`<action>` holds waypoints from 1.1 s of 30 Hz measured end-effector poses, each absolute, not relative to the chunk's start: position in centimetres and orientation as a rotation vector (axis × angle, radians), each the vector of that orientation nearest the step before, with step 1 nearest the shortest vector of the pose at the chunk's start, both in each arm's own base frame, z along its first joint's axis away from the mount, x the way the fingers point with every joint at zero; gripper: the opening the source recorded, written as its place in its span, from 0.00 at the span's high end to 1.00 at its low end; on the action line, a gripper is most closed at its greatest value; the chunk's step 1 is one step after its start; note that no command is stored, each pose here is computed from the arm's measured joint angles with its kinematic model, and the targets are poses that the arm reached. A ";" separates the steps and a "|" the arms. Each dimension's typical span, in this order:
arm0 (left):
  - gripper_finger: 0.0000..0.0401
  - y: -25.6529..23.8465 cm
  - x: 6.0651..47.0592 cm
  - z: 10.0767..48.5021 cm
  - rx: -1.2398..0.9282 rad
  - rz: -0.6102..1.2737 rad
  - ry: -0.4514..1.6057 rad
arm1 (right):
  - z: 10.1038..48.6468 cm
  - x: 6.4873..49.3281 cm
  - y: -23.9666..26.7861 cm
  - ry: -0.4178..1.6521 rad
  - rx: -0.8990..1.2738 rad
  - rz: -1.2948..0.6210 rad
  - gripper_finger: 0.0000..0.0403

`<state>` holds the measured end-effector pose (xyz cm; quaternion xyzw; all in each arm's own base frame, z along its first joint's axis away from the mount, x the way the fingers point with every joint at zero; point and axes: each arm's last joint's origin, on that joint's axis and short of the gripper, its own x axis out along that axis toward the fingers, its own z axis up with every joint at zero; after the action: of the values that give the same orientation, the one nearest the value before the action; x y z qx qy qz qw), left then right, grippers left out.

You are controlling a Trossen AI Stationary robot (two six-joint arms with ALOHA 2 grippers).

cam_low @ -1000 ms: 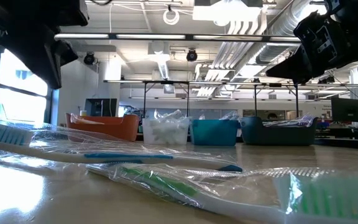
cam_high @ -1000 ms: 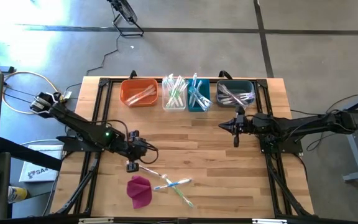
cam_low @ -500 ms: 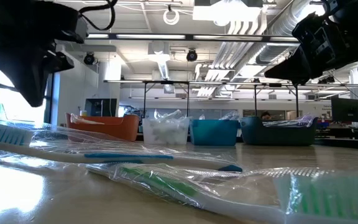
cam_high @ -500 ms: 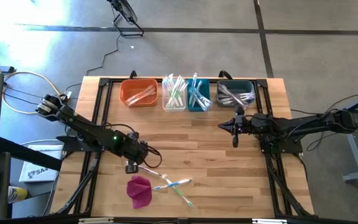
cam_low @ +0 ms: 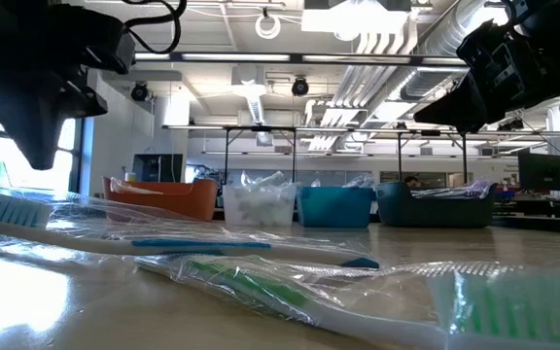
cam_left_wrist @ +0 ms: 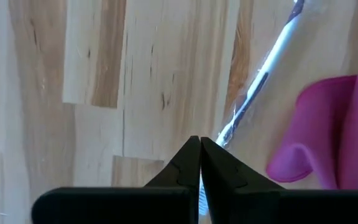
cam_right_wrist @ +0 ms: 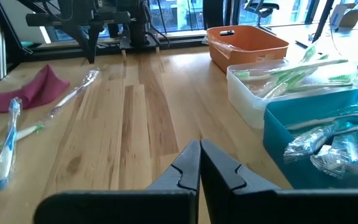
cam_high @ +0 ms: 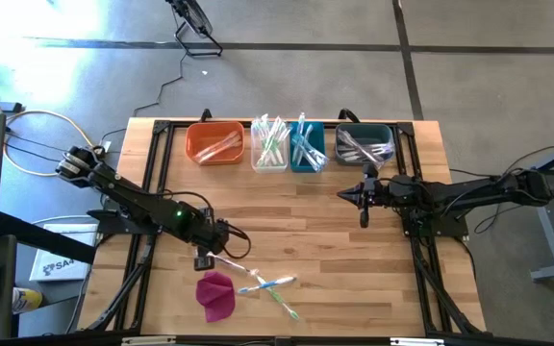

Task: Pick & Place Toothbrushes
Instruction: Put the purple toothbrush into the green bin

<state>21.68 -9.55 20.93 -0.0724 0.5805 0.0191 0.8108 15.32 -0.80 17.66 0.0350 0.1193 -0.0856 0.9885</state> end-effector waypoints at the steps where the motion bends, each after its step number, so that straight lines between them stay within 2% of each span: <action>1: 0.97 -9.6 21.7 20.9 -0.164 0.045 1.246 | 17.7 15.3 -0.8 0.240 0.070 -0.172 0.99; 5: 0.91 -9.6 21.8 20.6 -0.186 0.058 1.259 | 17.7 15.3 -0.8 0.240 0.071 -0.171 0.99; 18: 0.54 -9.7 21.7 19.4 -0.150 0.001 1.298 | 17.7 15.3 -0.8 0.237 0.071 -0.171 0.99; 22: 0.51 -9.8 21.5 19.4 -0.149 -0.017 1.322 | 17.7 15.3 -0.8 0.238 0.071 -0.170 0.99; 33: 0.51 -9.7 21.4 19.4 -0.158 -0.004 1.330 | 17.7 15.3 -0.8 0.238 0.072 -0.168 0.99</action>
<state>21.45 -9.72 19.36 -0.0731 0.6164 -0.0017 0.7840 15.32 -0.79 17.68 0.0357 0.1184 -0.0836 0.9888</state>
